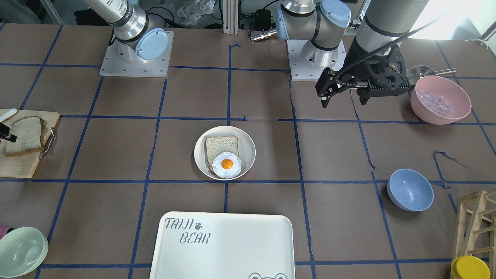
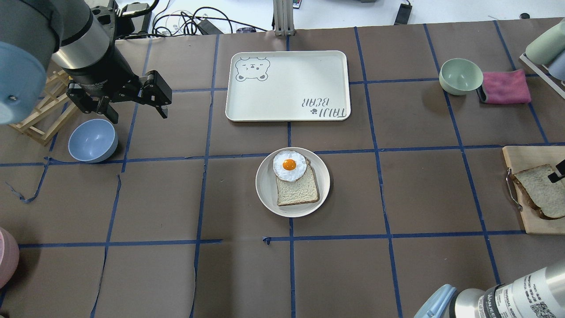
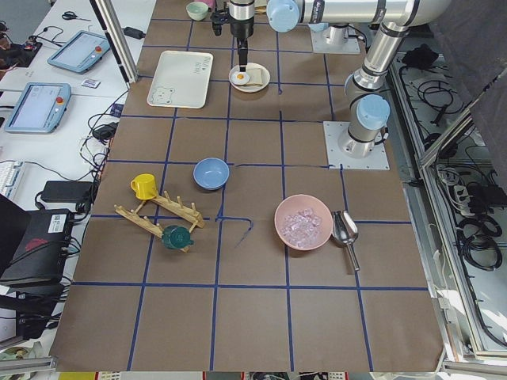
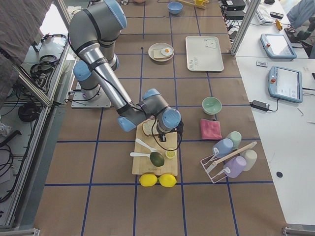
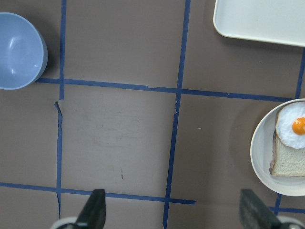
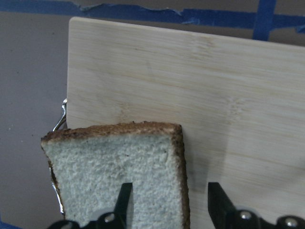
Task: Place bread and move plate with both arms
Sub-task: 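Lift the bread slice off the board with the right gripper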
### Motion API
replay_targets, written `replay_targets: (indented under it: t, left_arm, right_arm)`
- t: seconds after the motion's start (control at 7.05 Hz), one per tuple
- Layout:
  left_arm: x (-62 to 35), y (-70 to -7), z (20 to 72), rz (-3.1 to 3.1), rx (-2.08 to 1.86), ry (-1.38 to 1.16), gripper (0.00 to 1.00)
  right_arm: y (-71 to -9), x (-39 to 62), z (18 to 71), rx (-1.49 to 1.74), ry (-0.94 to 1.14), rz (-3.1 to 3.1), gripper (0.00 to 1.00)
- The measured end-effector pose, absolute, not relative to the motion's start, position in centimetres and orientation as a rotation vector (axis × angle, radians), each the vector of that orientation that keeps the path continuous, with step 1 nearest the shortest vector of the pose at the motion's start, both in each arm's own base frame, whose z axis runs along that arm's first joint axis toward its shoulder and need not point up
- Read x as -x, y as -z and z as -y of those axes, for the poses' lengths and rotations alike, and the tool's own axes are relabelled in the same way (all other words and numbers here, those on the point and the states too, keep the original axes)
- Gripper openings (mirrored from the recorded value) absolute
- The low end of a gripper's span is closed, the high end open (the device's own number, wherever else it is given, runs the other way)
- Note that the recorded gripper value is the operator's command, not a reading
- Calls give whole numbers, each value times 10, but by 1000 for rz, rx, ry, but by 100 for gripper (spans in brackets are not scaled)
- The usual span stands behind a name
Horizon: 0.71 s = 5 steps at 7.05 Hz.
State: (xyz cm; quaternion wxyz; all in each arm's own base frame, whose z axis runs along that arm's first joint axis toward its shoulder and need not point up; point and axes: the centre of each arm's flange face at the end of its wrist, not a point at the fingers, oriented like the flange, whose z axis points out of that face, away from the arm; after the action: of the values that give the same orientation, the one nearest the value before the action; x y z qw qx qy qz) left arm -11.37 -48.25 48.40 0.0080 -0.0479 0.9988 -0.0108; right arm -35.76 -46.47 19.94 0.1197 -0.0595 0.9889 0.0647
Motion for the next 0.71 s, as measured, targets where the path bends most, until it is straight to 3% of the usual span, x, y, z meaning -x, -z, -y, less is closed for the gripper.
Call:
replay_targets:
  t: [0.14, 0.57, 0.71]
  left_arm:
    - [115, -493, 478, -3123, 146, 47, 100]
    - [119, -507, 460, -3128, 136, 38, 100]
    - [119, -509, 457, -3128, 134, 38, 100]
  right_arm:
    - [-197, 358, 463, 169, -190, -2886, 32]
    - [-195, 358, 461, 180, -195, -2881, 0]
    - [-195, 358, 461, 191, -194, -2880, 0]
